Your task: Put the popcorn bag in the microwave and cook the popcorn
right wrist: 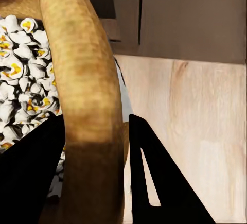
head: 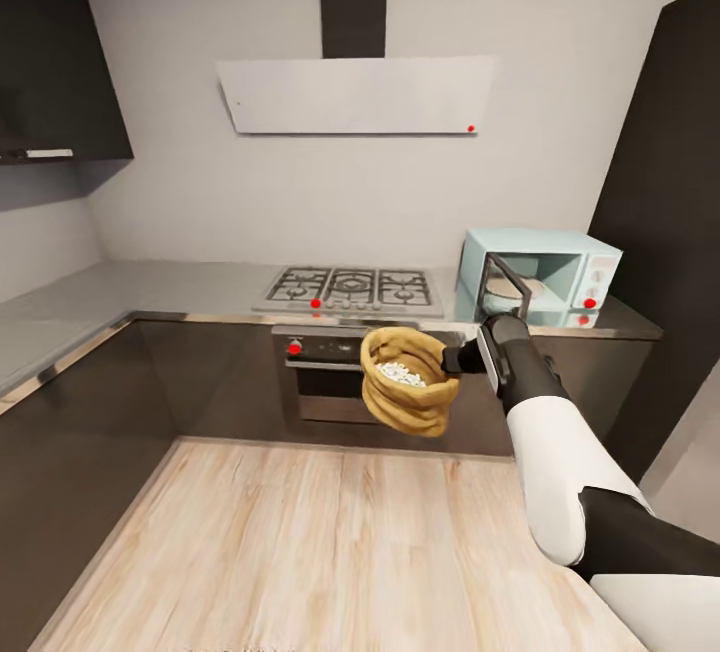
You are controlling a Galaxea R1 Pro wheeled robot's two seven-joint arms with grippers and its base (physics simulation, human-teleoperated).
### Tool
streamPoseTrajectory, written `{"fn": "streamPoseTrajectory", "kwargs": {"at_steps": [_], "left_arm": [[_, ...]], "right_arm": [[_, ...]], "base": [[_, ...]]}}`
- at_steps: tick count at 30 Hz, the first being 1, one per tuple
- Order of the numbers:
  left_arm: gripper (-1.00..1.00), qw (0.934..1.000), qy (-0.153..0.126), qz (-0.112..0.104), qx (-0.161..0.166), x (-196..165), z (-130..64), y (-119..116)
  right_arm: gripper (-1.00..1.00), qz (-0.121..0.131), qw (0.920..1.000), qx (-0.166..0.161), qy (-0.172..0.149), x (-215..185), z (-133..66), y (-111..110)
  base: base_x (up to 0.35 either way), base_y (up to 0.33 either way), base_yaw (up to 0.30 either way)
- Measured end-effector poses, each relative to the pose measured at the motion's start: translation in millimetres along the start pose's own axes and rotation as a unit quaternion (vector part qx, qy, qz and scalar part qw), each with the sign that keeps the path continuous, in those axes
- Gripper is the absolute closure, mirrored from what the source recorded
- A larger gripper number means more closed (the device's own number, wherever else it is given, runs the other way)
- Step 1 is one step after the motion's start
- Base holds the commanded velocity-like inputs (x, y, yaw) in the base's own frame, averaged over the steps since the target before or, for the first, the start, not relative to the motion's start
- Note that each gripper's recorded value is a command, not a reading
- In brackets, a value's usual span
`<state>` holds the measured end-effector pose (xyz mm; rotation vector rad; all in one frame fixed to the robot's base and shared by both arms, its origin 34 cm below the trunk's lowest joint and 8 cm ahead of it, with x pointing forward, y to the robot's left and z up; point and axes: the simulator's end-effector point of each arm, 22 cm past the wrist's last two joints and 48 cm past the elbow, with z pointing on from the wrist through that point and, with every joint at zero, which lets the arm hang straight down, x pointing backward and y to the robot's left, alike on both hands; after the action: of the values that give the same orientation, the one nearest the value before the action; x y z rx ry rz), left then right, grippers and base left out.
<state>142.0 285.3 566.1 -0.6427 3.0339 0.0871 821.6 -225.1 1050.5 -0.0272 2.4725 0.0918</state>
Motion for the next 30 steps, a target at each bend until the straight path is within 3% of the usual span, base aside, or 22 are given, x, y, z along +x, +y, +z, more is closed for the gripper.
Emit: {"fn": "streamPoseTrajectory", "kwargs": {"at_steps": [5,17,30], "left_arm": [[-1.00,1.0000,0.000,0.002,0.000,0,0.0,0],[-1.00,1.0000,-0.001,0.005,0.000,-1,-0.1,0],[-1.00,1.0000,-0.002,0.004,0.000,-1,-0.1,1]], "right_arm": [[1.00,0.006,0.9999,0.015,-0.001,0,-1.4,-24],[1.00,0.015,0.9991,0.041,-0.001,0,-5.5,-64],[1.00,0.019,0.9988,0.045,-0.002,0,-6.5,-71]], "base": [[-0.277,0.000,-0.298],[-0.010,0.000,-0.298],[0.000,0.000,-0.298]]}}
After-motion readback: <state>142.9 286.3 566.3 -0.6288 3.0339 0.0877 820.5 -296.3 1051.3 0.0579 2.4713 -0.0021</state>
